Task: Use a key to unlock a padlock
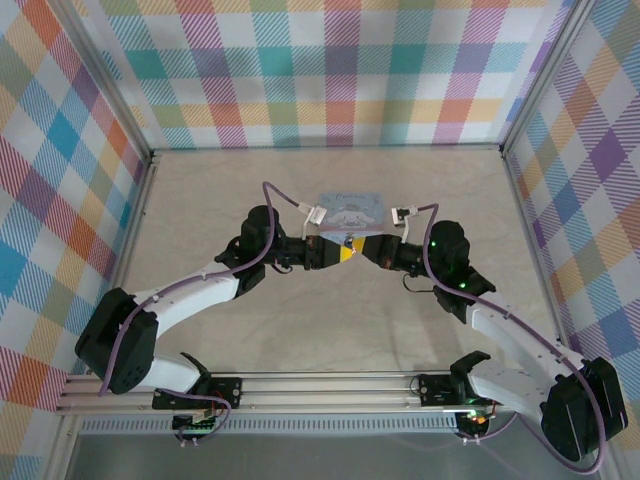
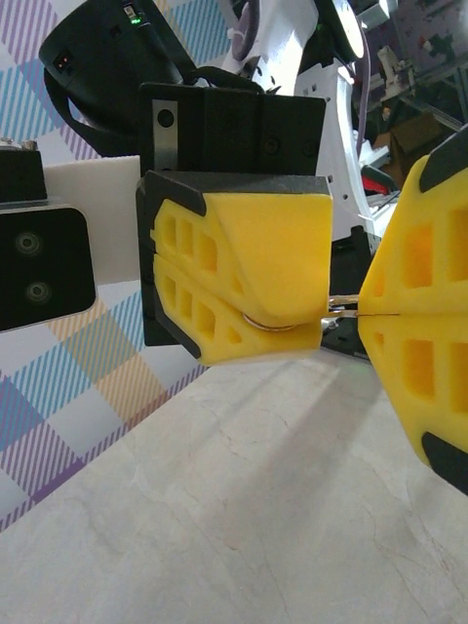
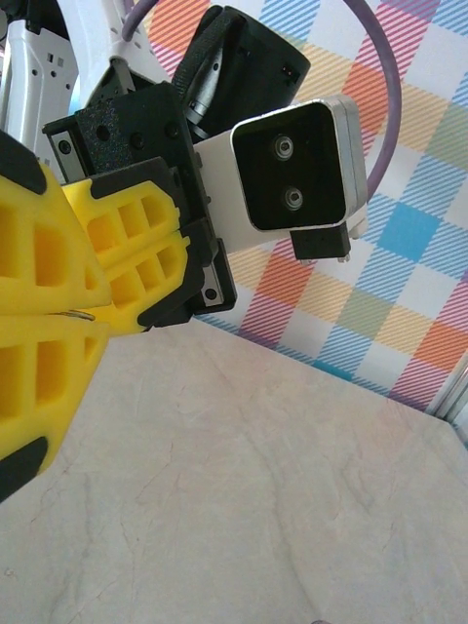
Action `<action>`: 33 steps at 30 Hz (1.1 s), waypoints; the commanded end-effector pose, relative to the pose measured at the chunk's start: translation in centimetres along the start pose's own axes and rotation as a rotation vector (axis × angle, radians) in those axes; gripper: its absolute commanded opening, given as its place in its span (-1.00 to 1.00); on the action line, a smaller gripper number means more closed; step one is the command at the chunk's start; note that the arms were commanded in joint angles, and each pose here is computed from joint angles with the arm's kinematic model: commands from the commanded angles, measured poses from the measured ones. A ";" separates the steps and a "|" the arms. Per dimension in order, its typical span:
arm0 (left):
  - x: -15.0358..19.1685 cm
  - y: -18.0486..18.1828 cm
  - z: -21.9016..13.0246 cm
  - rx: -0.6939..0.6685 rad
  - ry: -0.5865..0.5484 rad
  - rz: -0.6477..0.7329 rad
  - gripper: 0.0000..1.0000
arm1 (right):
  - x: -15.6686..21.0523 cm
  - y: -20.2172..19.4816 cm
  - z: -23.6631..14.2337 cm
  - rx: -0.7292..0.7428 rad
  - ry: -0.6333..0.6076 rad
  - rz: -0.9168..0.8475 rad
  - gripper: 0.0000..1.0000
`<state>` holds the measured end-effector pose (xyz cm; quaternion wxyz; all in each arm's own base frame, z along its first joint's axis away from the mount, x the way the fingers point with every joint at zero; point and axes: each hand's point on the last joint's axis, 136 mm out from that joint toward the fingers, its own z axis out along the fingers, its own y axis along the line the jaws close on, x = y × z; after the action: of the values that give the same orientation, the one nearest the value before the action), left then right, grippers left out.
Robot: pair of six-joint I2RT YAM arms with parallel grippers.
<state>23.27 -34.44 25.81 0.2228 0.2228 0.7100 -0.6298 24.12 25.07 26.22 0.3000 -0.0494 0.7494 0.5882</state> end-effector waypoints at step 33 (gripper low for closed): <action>2.7 -1.9 -0.5 -0.011 0.288 0.039 -1.00 | 2.7 1.8 -1.4 0.018 0.213 -0.204 -0.56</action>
<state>20.41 -33.85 24.94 0.1324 0.3058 0.7462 -0.5764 21.38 24.99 25.18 0.2731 -0.1569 0.7855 0.5328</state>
